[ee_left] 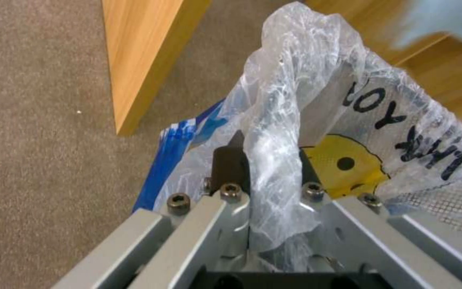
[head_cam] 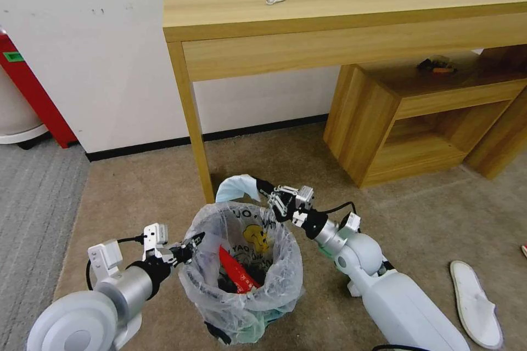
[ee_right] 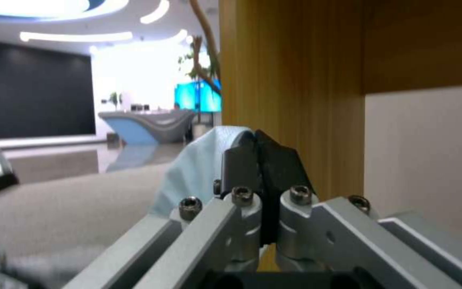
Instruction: Pick up the trash bin and place the garbage on the floor into it.
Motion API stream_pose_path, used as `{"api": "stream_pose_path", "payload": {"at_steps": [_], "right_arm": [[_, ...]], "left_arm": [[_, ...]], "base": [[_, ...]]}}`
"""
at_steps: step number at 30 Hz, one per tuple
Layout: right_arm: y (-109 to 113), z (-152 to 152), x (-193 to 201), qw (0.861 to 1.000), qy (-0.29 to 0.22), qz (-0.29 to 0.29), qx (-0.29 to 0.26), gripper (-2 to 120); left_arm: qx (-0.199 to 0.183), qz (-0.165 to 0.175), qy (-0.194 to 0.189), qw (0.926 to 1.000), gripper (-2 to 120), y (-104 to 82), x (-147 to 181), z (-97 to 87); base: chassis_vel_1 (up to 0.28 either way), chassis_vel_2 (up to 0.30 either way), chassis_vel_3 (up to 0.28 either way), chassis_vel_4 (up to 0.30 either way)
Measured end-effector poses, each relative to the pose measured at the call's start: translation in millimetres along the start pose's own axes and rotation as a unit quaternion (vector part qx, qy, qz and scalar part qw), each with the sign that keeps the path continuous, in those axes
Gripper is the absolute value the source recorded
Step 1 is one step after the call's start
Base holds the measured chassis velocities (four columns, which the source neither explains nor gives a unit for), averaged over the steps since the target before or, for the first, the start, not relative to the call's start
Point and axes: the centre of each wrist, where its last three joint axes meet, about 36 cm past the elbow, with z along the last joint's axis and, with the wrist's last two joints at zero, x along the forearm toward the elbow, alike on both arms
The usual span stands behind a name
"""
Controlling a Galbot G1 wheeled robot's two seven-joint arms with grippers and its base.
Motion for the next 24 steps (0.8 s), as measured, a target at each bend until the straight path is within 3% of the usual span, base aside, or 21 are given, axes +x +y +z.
{"api": "stream_pose_path", "payload": {"at_steps": [15, 24], "right_arm": [[13, -33, -3, 0.998, -0.049, -0.015, -0.024, 0], [17, -35, 20, 0.998, -0.019, -0.059, -0.018, 0]], "left_arm": [[0.000, -0.005, 0.005, 1.0000, 3, 1.4, -1, 3.3], [-0.001, -0.007, -0.001, 1.0000, 3, 2.7, 0, -1.0]], "base": [[0.000, 0.000, 0.000, 0.000], [0.000, 0.000, 0.000, 0.000]]}}
